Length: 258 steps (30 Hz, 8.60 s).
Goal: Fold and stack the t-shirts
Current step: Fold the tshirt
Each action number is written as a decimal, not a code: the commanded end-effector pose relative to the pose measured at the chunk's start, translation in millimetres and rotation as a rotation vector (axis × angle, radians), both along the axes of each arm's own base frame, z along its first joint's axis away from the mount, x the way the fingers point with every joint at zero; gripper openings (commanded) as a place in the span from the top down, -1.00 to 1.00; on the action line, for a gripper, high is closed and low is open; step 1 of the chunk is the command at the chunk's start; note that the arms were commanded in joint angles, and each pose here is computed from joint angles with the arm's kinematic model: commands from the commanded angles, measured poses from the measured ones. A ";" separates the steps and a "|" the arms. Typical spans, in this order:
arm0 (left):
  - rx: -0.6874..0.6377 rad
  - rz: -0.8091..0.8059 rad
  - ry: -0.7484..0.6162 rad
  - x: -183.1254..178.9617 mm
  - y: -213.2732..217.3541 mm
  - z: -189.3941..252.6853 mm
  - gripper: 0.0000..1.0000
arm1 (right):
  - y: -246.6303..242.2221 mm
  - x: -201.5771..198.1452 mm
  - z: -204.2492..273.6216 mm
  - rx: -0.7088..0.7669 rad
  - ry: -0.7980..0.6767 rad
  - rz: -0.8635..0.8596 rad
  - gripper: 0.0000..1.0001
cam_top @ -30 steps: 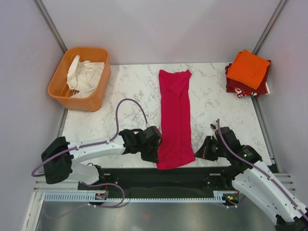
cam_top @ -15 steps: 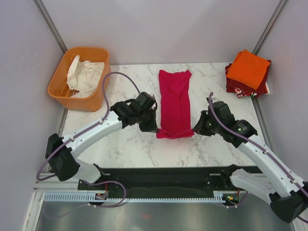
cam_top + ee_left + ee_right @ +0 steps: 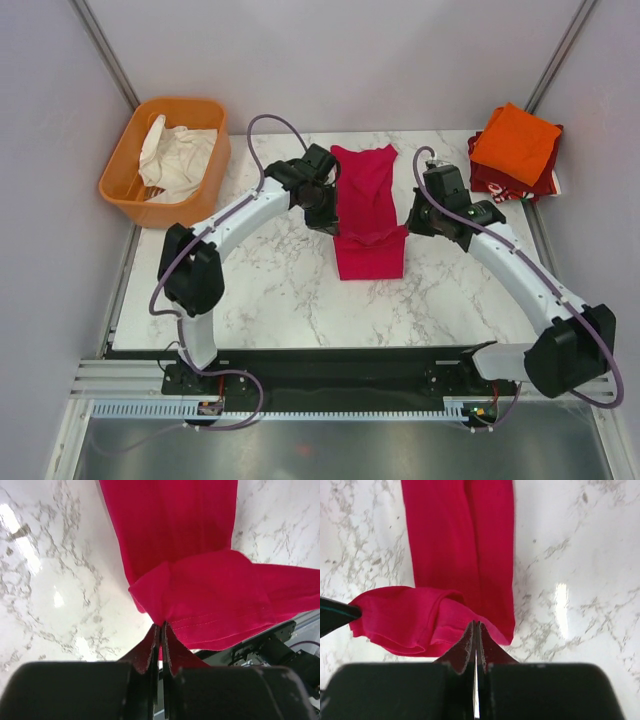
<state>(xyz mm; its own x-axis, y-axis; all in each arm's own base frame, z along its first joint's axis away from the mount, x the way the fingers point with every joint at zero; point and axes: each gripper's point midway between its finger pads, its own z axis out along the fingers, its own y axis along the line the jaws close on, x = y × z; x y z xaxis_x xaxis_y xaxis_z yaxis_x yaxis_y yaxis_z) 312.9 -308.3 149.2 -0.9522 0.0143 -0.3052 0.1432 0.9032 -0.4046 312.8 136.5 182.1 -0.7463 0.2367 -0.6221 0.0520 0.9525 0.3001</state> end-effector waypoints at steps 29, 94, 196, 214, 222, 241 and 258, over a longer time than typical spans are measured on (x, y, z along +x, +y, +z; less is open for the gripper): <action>-0.154 0.061 -0.073 185.9 33.9 -7.1 -0.21 | -46.5 198.4 -30.9 -0.111 0.005 -0.212 -0.53; -0.135 -0.038 -0.176 18.6 -31.1 -41.3 -0.26 | 7.3 -30.5 -160.9 0.270 0.313 0.149 -0.51; -0.233 0.069 0.142 142.3 10.9 -46.1 0.39 | 0.6 187.3 -47.7 0.127 0.020 -0.084 1.00; -0.177 0.112 -0.205 189.4 64.5 50.5 -0.25 | -16.1 205.5 38.3 0.126 -0.222 -0.087 -0.84; -0.249 -0.079 -0.201 170.4 -15.5 30.8 -0.15 | 40.0 182.4 -15.9 0.288 -0.080 0.151 -0.31; -0.281 0.164 -0.140 264.6 30.3 -96.3 -0.10 | 21.6 96.0 -50.5 0.267 -0.006 0.142 -0.49; -0.523 -0.043 -0.305 204.6 29.5 95.6 -1.00 | 43.3 135.3 -103.0 0.357 0.040 0.150 -0.82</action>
<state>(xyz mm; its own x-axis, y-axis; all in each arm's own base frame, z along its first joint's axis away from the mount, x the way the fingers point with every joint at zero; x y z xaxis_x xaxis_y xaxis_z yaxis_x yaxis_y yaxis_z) 543.2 -280.1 105.4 -0.9219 -0.1878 -0.3388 0.1363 0.6614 -0.7375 419.4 172.1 72.0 -0.8370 0.3051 -0.4542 -0.0264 0.8066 0.5905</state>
